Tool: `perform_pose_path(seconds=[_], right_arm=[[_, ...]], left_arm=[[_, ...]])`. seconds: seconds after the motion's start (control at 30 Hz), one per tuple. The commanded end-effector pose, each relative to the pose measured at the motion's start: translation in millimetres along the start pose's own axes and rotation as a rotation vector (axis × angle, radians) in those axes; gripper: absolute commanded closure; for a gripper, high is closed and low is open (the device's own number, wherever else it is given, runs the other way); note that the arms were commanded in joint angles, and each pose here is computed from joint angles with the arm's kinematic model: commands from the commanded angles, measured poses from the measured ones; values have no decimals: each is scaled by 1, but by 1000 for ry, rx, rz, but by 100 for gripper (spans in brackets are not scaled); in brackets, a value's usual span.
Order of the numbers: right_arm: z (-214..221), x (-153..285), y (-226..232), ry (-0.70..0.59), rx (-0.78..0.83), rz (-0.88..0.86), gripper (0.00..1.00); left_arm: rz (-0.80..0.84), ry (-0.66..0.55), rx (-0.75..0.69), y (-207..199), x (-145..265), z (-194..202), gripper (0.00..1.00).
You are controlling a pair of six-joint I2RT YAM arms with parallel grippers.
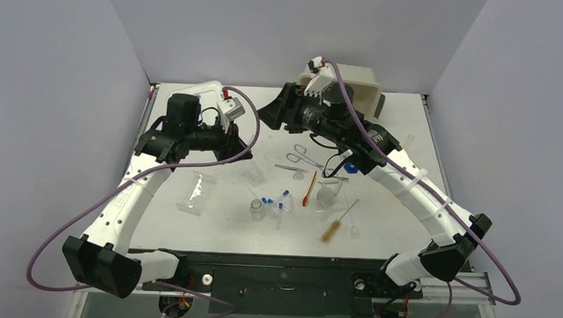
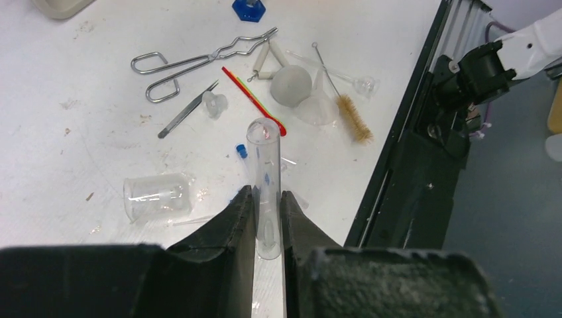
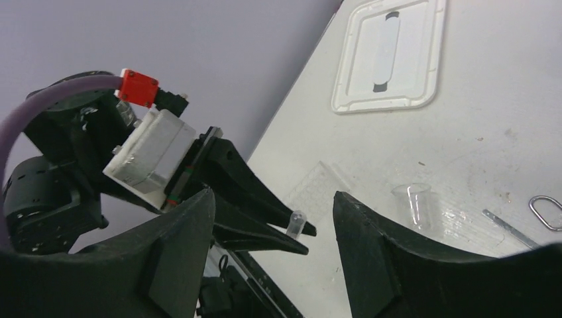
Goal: Organize the chemistry lab equipment
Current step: Pick up the test tube at the center of the board.
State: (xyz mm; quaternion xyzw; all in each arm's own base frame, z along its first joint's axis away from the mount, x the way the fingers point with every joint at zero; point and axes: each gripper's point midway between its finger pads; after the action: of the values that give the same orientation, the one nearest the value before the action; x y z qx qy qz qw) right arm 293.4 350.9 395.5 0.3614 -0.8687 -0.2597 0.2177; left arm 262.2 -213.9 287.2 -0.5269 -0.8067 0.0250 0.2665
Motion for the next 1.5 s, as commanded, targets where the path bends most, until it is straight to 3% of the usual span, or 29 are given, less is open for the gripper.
perform_pose_path(seconds=[0.0,0.8,1.03,1.47], right_arm=[[38,12,2,242,70,-18,38],[75,-21,-5,360,-42,-68,54],[82,-22,-10,384,-42,-66,68],[84,-26,-14,379,-51,-58,82]], left_arm=[[-10,10,-144,-7,11,-7,100],[0,82,-242,-19,8,0,100],[1,82,-241,-19,8,0,100],[18,91,-244,-23,7,2,100]])
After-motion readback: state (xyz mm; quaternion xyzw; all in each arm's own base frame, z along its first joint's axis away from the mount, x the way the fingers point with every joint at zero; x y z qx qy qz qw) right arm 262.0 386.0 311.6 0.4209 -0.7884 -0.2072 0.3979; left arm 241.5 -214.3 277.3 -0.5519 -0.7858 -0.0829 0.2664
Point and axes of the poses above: each gripper's point midway between its finger pads, its own x axis back along the fingers, its own y axis along the line the jaws close on, z = x × y, and after that the axes turned 1 degree about x, right-handed
